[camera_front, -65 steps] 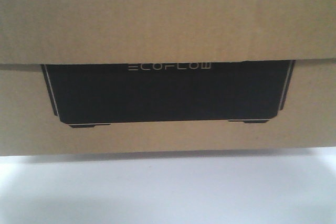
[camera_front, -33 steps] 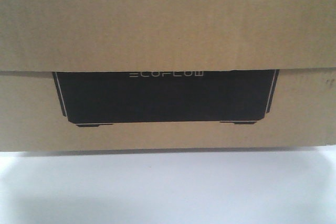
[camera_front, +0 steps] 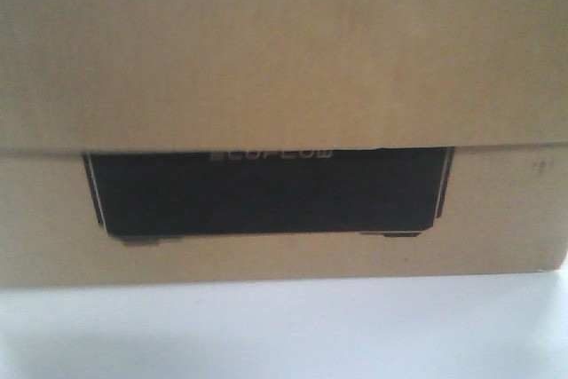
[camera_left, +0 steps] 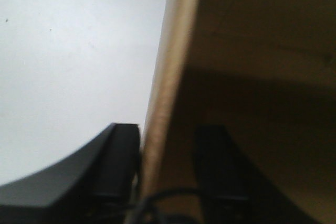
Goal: Grab box from left shelf to table start
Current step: 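Open both grippers and lift them off the box walls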
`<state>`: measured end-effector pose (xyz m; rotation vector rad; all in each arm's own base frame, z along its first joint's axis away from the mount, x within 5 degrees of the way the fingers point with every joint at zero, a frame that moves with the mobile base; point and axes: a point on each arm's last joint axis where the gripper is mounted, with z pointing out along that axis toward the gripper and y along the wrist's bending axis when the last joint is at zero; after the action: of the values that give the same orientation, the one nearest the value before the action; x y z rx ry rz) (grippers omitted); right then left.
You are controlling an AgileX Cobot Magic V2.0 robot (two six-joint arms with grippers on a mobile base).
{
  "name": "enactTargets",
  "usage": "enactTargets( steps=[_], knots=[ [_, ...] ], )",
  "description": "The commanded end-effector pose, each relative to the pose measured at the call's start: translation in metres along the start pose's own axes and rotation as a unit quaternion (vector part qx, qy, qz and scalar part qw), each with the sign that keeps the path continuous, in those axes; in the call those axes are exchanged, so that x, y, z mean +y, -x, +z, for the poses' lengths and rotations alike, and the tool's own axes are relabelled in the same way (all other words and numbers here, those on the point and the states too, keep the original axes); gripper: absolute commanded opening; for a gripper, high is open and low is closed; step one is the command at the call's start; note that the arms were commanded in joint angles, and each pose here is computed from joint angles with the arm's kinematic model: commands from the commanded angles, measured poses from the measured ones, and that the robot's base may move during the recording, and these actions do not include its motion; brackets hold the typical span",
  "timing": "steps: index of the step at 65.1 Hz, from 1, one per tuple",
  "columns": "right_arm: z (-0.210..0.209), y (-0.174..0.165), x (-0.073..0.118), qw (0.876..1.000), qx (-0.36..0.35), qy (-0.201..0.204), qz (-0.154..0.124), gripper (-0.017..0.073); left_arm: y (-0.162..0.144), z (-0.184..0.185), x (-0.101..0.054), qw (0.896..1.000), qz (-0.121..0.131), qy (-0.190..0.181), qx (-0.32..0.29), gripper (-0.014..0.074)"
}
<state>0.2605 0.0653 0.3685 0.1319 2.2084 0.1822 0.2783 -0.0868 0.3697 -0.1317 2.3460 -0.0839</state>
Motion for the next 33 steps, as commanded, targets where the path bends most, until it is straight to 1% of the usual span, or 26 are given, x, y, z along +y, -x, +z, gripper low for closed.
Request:
enactTargets(
  steps=[1,5,11,14,18,20,21,23,27,28,29,30,31,33],
  knots=[
    [-0.019,0.02,0.006,0.997,-0.072,0.033,-0.003,0.0624,0.018,-0.02,0.003,0.998,-0.012,-0.02,-0.066,0.044],
    [-0.02,0.02,0.006,0.997,-0.073,0.034,-0.003,0.0624,0.018,-0.02,0.003,0.997,-0.007,-0.015,-0.07,0.0482],
    [-0.025,0.025,0.007,0.995,-0.088,0.04,-0.001,0.0624,0.021,-0.021,0.006,0.996,0.008,-0.003,-0.084,0.0469],
    [-0.031,0.028,0.007,0.994,-0.099,0.044,0.0,0.0624,0.024,-0.024,0.007,0.996,0.014,0.005,-0.091,0.0444],
    [-0.042,0.035,0.007,0.992,-0.119,0.048,-0.001,0.0619,0.03,-0.034,0.009,0.995,0.01,0.01,-0.099,0.0387],
    [-0.05,0.039,0.007,0.99,-0.132,0.048,-0.004,0.0596,0.033,-0.041,0.01,0.994,0.006,0.011,-0.104,0.0325],
    [-0.053,0.041,0.007,0.989,-0.137,0.048,-0.004,0.058,0.034,-0.044,0.01,0.994,0.004,0.011,-0.106,0.0279],
    [-0.059,0.043,0.006,0.988,-0.144,0.048,-0.005,0.054,0.037,-0.05,0.011,0.993,0.001,0.01,-0.114,0.0206],
    [-0.071,0.047,0.004,0.985,-0.163,0.046,-0.01,0.0388,0.042,-0.065,0.013,0.991,-0.005,0.002,-0.135,0.0047],
    [-0.072,0.047,0.004,0.985,-0.165,0.046,-0.011,0.0367,0.043,-0.066,0.013,0.99,-0.006,0.001,-0.138,0.0008],
    [-0.075,0.047,0.003,0.984,-0.17,0.046,-0.012,0.03,0.044,-0.07,0.013,0.989,-0.007,-0.003,-0.145,-0.0049],
    [-0.077,0.047,0.003,0.984,-0.173,0.045,-0.013,0.0256,0.045,-0.072,0.013,0.989,-0.008,-0.005,-0.15,-0.0085],
    [-0.079,0.048,0.003,0.983,-0.176,0.045,-0.014,0.0188,0.046,-0.075,0.013,0.988,-0.008,-0.008,-0.156,-0.0113],
    [-0.082,0.048,0.002,0.983,-0.18,0.046,-0.014,0.0101,0.047,-0.078,0.014,0.986,-0.006,-0.009,-0.167,-0.0102]
  ],
)
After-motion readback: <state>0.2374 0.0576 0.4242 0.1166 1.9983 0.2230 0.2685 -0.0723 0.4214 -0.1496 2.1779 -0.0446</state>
